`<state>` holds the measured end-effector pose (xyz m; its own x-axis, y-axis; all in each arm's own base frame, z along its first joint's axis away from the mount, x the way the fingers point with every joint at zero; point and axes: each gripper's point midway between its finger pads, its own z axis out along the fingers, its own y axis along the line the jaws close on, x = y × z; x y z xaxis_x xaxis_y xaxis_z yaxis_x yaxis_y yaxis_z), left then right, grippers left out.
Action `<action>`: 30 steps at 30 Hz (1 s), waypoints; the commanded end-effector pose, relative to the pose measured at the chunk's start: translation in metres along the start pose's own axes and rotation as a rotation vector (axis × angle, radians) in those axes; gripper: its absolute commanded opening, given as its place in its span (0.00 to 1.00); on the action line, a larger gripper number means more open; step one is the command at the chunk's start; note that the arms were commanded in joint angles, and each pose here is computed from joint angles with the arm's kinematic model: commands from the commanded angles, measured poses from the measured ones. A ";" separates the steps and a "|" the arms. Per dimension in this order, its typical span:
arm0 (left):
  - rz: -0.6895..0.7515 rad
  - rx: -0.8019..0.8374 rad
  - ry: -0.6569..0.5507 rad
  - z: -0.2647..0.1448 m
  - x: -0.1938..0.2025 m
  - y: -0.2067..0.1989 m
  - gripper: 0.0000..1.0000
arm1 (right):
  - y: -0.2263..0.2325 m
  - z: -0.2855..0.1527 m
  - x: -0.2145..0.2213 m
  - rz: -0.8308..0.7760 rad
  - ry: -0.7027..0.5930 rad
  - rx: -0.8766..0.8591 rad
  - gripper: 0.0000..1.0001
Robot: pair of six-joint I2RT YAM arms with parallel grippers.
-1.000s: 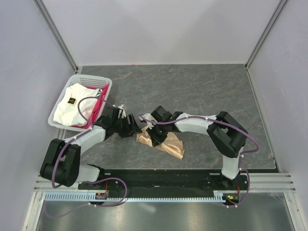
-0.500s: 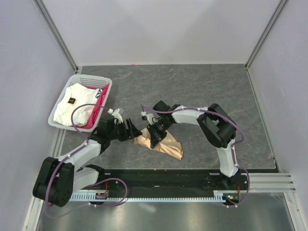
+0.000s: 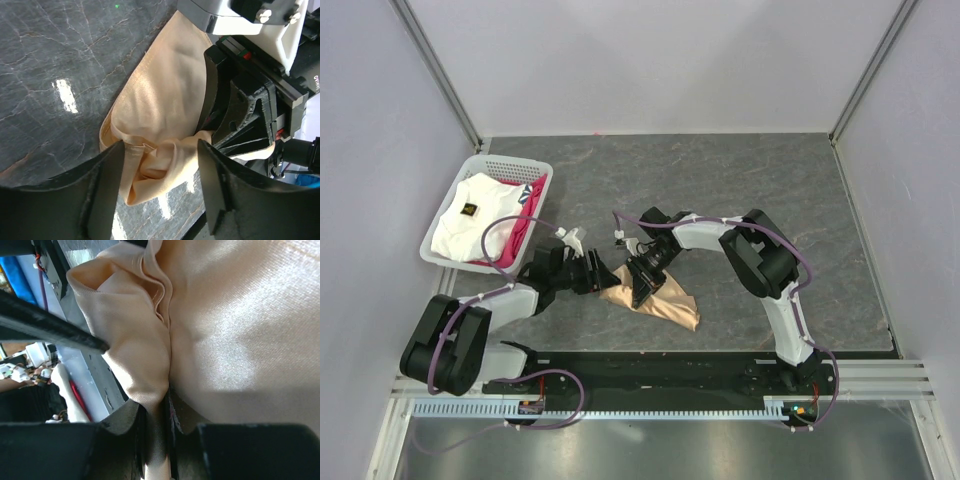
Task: Fold the napkin, place the utensils inside, and roll it up
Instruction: Roll the napkin with the utensil
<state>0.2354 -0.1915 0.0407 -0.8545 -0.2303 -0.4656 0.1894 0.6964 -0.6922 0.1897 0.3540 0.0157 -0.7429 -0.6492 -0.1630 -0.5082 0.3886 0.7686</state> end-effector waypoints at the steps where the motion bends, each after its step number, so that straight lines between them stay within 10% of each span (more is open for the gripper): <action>1: 0.052 0.063 -0.024 0.006 -0.014 -0.014 0.55 | -0.037 0.013 0.016 0.003 0.067 0.095 0.17; 12: -0.025 -0.056 0.034 0.006 -0.005 0.004 0.02 | -0.034 -0.004 -0.002 -0.024 0.008 0.167 0.31; 19: -0.078 -0.134 0.109 0.008 -0.001 0.013 0.02 | -0.012 -0.052 -0.035 -0.129 -0.181 0.343 0.61; 30: -0.134 -0.217 0.210 0.013 0.003 0.022 0.02 | 0.011 -0.091 -0.031 -0.473 -0.388 0.822 0.76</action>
<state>0.2464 -0.1930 0.0239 -0.9365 -0.2098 -0.2808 0.0213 0.7657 -0.6429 0.2345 0.3169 0.0680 -0.5911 -0.6076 -0.5305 -0.7931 0.5578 0.2448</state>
